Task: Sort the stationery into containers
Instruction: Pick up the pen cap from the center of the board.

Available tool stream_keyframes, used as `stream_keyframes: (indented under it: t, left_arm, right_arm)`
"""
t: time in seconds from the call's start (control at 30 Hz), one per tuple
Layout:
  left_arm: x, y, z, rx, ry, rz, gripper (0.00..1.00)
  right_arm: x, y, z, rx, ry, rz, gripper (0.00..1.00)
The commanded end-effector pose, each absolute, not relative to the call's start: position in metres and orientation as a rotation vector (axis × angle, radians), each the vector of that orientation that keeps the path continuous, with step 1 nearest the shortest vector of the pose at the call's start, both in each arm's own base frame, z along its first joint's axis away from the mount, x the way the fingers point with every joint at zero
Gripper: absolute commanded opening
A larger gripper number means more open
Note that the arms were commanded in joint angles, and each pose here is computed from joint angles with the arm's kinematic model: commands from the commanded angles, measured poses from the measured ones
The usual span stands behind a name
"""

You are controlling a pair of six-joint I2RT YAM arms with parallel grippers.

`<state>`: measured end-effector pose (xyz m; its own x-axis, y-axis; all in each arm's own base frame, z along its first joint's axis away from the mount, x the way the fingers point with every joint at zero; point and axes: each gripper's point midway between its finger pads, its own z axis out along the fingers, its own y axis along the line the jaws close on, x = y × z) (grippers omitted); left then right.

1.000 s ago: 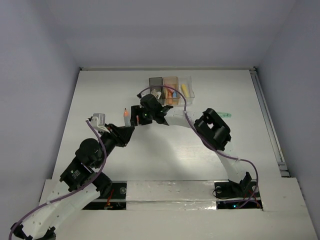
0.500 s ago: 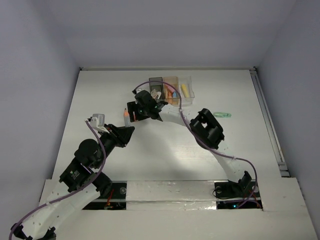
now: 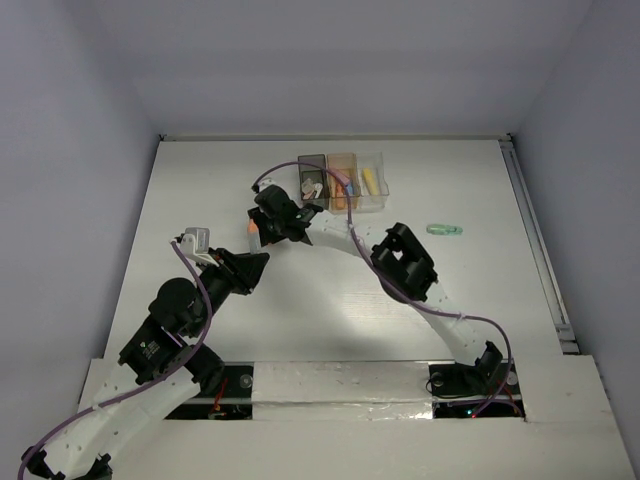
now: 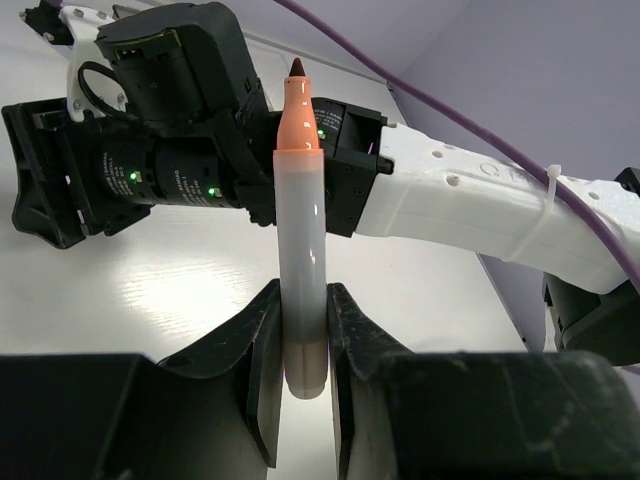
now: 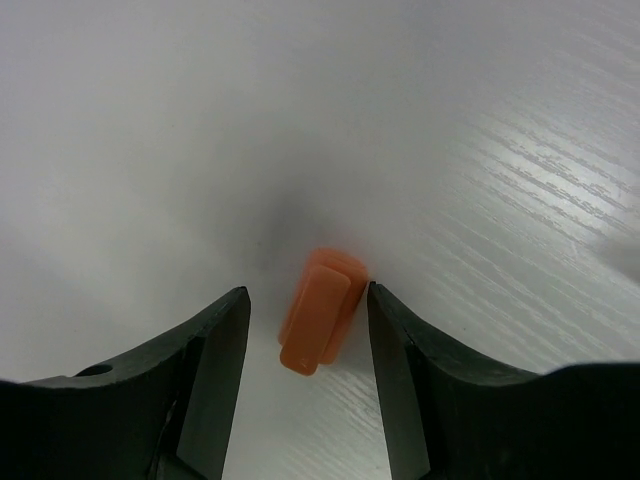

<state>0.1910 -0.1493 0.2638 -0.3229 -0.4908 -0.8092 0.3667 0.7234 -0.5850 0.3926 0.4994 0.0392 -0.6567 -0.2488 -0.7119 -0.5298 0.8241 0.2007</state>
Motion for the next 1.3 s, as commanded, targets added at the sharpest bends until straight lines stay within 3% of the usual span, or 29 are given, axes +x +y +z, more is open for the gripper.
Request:
stream_keyframes:
  t: [0.0, 0.43, 0.47, 0.63, 0.77, 0.87, 0.9, 0.93, 1.13, 1.27]
  left_arm:
    - [0.189, -0.146, 0.29, -0.092, 1.609, -0.887, 0.0]
    - [0.189, -0.145, 0.289, -0.097, 1.619, -0.881, 0.0]
    - [0.189, -0.145, 0.289, -0.098, 1.619, -0.88, 0.0]
    - [0.189, -0.145, 0.287, -0.1, 1.626, -0.877, 0.0]
    - [0.191, -0.148, 0.279, -0.098, 1.642, -0.884, 0.0]
    - [0.191, -0.154, 0.271, -0.097, 1.659, -0.905, 0.0]
    - [0.191, -0.156, 0.271, -0.096, 1.653, -0.917, 0.0]
    - [0.193, -0.159, 0.264, -0.099, 1.665, -0.924, 0.0]
    - [0.201, -0.176, 0.234, -0.104, 1.707, -0.968, 0.0]
    - [0.208, -0.186, 0.206, -0.103, 1.754, -0.974, 0.0]
  right_arm:
    - [0.387, 0.476, 0.0, -0.649, 2.374, 0.317, 0.56]
    - [0.39, 0.471, -0.023, -0.7, 2.366, 0.177, 0.43]
    - [0.39, 0.471, -0.023, -0.703, 2.367, 0.172, 0.36]
    - [0.392, 0.464, -0.019, -0.687, 2.351, 0.138, 0.22]
    - [0.391, 0.46, 0.008, -0.607, 2.296, 0.203, 0.1]
    - [0.378, 0.468, 0.053, -0.555, 2.198, 0.411, 0.07]
    - [0.383, 0.472, 0.102, -0.501, 2.101, 0.521, 0.06]
    - [0.374, 0.461, 0.095, -0.504, 2.125, 0.559, 0.06]
    - [0.362, 0.422, 0.188, -0.362, 1.976, 0.681, 0.05]
    - [0.359, 0.391, 0.202, -0.28, 1.982, 0.652, 0.05]
